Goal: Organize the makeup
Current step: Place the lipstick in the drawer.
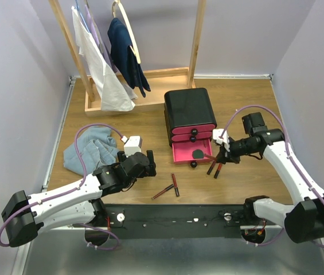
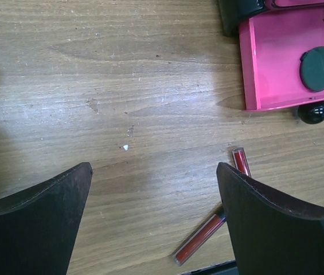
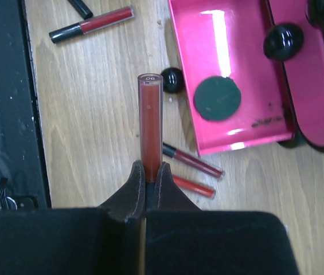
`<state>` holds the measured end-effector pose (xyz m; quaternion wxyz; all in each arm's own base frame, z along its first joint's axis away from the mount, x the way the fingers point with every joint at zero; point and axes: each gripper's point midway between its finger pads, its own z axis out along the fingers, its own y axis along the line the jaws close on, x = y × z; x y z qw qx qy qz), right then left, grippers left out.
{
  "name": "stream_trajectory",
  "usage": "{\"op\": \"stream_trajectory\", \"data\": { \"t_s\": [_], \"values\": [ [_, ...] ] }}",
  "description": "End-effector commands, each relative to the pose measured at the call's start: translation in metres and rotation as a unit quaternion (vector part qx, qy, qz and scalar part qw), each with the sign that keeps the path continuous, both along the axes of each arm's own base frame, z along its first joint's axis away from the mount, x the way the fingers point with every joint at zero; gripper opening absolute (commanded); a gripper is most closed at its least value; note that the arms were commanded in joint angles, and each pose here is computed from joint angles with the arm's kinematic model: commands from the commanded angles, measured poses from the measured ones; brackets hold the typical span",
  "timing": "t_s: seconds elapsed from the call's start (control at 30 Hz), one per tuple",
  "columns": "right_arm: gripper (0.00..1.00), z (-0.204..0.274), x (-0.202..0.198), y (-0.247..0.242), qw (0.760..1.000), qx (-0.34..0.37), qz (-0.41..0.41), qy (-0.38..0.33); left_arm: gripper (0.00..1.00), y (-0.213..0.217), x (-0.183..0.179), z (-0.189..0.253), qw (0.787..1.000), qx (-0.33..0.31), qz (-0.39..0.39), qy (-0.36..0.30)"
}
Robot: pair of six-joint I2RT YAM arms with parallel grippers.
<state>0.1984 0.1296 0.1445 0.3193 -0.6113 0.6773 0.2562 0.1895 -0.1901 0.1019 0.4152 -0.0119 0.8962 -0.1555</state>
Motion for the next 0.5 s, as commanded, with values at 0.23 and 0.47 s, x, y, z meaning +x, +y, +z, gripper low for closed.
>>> {"op": "stream_trajectory", "data": {
  "t_s": [0.23, 0.47],
  "values": [
    [0.01, -0.001, 0.038, 0.039, 0.994, -0.057, 0.06, -0.066, 0.99, 0.007, -0.006, -0.005, 1.0, 0.008, 0.006, 0.022],
    [0.01, -0.009, 0.062, 0.045, 0.993, -0.077, 0.046, -0.082, 0.99, 0.009, -0.013, -0.01, 0.999, 0.005, 0.002, 0.036]
  ]
}}
